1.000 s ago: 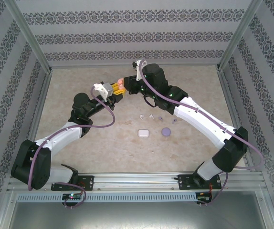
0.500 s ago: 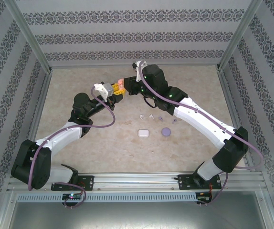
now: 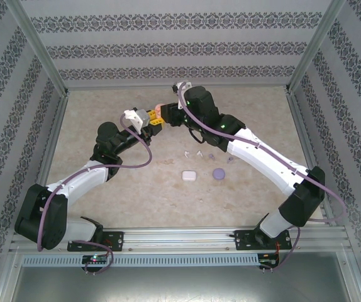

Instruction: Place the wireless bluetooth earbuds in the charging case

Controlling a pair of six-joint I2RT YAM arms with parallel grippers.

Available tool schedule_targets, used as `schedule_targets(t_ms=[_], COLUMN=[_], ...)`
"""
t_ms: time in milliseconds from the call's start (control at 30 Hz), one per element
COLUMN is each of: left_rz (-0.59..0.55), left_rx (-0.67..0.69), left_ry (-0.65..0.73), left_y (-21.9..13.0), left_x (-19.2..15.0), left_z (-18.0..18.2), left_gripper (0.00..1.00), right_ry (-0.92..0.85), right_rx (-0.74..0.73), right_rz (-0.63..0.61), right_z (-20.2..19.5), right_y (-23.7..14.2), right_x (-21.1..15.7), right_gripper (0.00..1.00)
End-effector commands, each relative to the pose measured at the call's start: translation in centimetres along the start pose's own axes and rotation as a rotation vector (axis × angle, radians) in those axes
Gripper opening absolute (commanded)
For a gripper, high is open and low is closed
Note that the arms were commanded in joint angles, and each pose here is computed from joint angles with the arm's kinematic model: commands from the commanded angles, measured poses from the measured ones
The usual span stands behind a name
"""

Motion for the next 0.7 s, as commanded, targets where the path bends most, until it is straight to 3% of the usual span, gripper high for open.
schedule_targets(t_ms=[0,133,367,467,667], left_rz=[-0.099,-0.1,-0.093,-0.084,-0.041], left_rx=[-0.025,-0.026,-0.037,-0.051,-0.117], left_ry=[0.075,0.069,0.058,0.048,0.036], left_y=[0.6,0.7,0.9,0.9,1.0], left_x=[3.4,3.2,2.8,2.5,1.8], left_z=[-0.4,-0.4,-0.6,-0.8,-1.9], left_gripper=[0.0,0.0,0.0,0.0,0.0], right_ry=[0.059,0.113,0.167,0.185,0.212], right_rx=[0.043,0.091,0.117,0.107,0.106], right_rz=[-0.01,-0.098,-0.131,-0.08,0.099], right_z=[0.7,1.0,0.5,-0.5,-2.4], right_y=[-0.7,-3.0,-5.3,-4.6,-0.6], right_x=[1.4,4.5,6.6,6.9,6.4], right_gripper=[0.46,0.61,0.65,0.55,0.22])
Point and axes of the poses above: each hand's point on the last joint's axis, 136 mm out from that joint toward the fingers, its own y axis out along the fingers, its own z axis along the line the jaws close on, x = y × z, the point moved 3 cm from there along -y, back along the fingers
